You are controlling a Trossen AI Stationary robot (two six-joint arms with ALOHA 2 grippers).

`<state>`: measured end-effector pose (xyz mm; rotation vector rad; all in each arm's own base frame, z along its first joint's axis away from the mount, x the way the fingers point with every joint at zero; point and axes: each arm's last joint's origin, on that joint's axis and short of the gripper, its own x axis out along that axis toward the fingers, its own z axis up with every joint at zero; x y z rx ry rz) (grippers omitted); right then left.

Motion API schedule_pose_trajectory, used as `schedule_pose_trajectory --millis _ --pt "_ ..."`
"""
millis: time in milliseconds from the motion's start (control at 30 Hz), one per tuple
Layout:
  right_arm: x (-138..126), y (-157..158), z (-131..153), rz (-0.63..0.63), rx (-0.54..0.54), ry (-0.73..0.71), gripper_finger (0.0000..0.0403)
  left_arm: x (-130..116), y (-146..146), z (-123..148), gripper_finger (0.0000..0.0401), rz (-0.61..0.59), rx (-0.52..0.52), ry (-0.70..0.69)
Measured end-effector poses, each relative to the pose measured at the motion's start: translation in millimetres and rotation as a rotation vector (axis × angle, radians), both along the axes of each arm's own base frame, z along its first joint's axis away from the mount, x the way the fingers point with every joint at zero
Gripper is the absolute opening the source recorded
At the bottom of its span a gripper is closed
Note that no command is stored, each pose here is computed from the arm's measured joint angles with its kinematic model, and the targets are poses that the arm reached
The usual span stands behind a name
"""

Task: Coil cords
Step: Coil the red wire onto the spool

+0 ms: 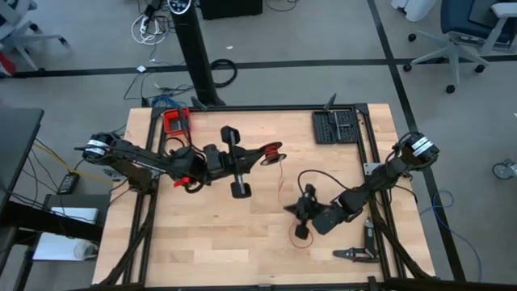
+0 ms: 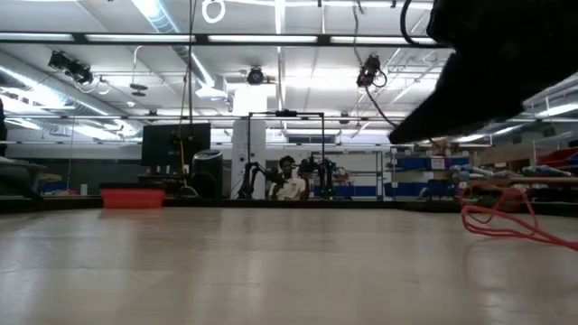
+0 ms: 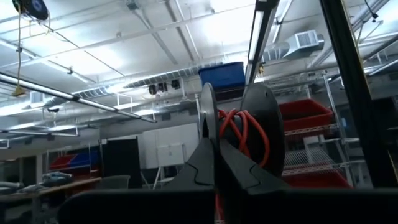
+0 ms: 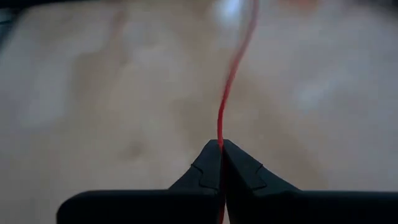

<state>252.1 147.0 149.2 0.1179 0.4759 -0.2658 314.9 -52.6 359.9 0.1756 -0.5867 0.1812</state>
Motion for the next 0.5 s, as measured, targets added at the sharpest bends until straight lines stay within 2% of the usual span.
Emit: schedule_pose_trajectory --millis 100,267,367,500 --pt "0 1 -4 0.077 0.148 0.066 0.0004 0 0 1 0.0005 0.004 -0.004 -0.007" --pt "-5 1 -10 0.102 0.296 0.188 0.0014 -1 1 1 0.0005 0.021 0.005 -0.015" --pt "-9 0 -6 0.103 0.323 0.211 0.0028 1 0 -1 0.0005 0.031 0.026 0.019" --pt "-11 -2 16 0.146 0.307 0.120 0.0057 4 0 -7 0.0005 0.034 0.036 0.092"
